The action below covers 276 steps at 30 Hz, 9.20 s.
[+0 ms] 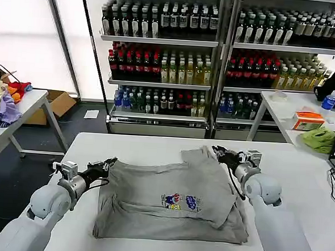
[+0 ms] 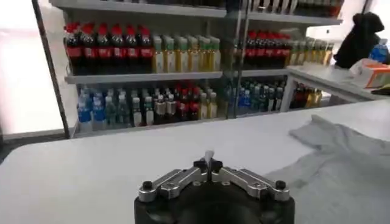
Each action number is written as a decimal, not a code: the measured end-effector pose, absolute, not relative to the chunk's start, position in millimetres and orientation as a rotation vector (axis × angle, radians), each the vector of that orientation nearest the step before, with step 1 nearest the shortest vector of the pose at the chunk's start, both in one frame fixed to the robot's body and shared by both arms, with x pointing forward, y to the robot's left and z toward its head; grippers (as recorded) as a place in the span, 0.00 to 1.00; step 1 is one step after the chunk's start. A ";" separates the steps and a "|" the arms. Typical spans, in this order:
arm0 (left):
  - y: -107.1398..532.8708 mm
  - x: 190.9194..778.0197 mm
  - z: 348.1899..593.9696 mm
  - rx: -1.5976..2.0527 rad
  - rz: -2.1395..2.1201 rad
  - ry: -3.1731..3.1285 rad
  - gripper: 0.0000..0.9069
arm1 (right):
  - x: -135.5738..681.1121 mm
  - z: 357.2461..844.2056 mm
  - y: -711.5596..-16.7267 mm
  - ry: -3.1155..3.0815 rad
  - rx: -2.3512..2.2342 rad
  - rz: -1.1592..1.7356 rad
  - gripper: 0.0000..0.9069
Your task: Fold and organize the clothes.
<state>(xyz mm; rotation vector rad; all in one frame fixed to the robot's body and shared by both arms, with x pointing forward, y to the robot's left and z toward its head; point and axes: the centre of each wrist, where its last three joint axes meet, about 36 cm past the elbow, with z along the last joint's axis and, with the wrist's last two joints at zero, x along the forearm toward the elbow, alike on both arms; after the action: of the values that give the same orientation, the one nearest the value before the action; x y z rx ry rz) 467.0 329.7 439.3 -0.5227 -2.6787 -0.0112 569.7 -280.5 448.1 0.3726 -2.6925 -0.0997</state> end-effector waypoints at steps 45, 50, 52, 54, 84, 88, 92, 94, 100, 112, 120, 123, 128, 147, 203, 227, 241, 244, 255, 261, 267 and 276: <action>336.3 446.4 451.2 -0.529 -0.013 -2.708 0.01 | 575.7 434.8 -281.8 -2.636 0.476 -0.428 0.00; 336.5 435.5 454.8 -0.518 -0.008 -2.719 0.01 | 538.4 449.5 -298.1 -2.680 0.479 -0.473 0.00; 336.5 428.6 455.4 -0.509 -0.004 -2.719 0.01 | 521.2 453.7 -303.8 -2.691 0.477 -0.490 0.00; 336.1 421.3 456.2 -0.506 -0.003 -2.718 0.01 | 502.2 458.2 -309.5 -2.703 0.475 -0.505 0.00; 328.8 296.2 447.6 -0.418 -0.163 -2.599 1.00 | 292.8 458.7 -318.9 -2.659 0.299 -0.329 1.00; 333.8 288.9 452.4 -0.375 -0.197 -2.599 1.00 | 290.1 462.1 -333.0 -2.738 0.251 -0.262 1.00; 333.8 284.9 452.7 -0.325 -0.190 -2.608 1.00 | 290.5 456.6 -346.1 -2.826 0.215 -0.194 1.00; 331.8 283.7 450.7 -0.292 -0.181 -2.618 1.00 | 291.6 452.2 -351.4 -2.866 0.211 -0.172 1.00; 318.0 279.7 435.6 -0.195 -0.108 -2.642 1.00 | 296.8 437.5 -363.5 -2.945 0.197 -0.107 1.00; 266.1 266.4 405.0 -0.074 0.087 -2.633 1.00 | 300.4 402.6 -361.2 -2.977 0.215 -0.070 1.00; 246.5 267.8 388.4 0.020 0.145 -2.617 0.01 | 304.6 384.8 -352.6 -2.963 0.263 -0.074 1.00; 240.1 267.9 382.1 0.036 0.163 -2.610 0.01 | 305.7 381.2 -351.0 -2.960 0.270 -0.076 1.00; 228.6 267.7 376.4 0.043 0.190 -2.601 0.00 | 306.1 378.1 -348.0 -2.959 0.277 -0.084 1.00; 229.4 271.5 382.2 0.049 0.208 -2.651 0.00 | 306.9 379.6 -350.6 -2.970 0.280 -0.108 1.00; 165.7 304.1 444.0 -0.517 0.317 -2.705 1.00 | 283.1 402.2 -333.4 -2.968 0.327 -0.117 1.00; 181.7 318.6 457.0 -0.428 0.242 -2.757 1.00 | 293.7 402.2 -331.2 -2.973 0.358 -0.163 1.00; 226.8 307.0 434.1 -0.098 0.091 -2.706 1.00 | 299.3 390.7 -337.2 -2.961 0.351 -0.160 1.00; 223.0 306.8 423.5 -0.087 0.075 -2.684 1.00 | 299.0 390.9 -338.9 -2.960 0.350 -0.155 1.00; 207.2 311.0 386.9 -0.099 0.090 -2.610 0.03 | 300.5 393.5 -343.3 -2.967 0.338 -0.154 1.00; 200.5 307.8 381.9 -0.111 0.124 -2.606 0.02 | 300.6 393.9 -345.8 -2.969 0.327 -0.153 1.00; 194.4 303.7 382.5 -0.125 0.197 -2.603 0.02 | 300.1 395.0 -344.9 -2.973 0.326 -0.158 1.00; 203.8 305.4 398.0 -0.099 0.396 -2.627 0.02 | 298.6 397.6 -346.9 -2.981 0.318 -0.157 1.00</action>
<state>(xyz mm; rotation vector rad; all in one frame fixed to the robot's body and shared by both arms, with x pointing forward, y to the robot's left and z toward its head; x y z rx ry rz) 305.4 203.8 398.0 -0.0989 -2.6265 0.3964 298.6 -346.9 397.6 0.3180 -2.9810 -0.1566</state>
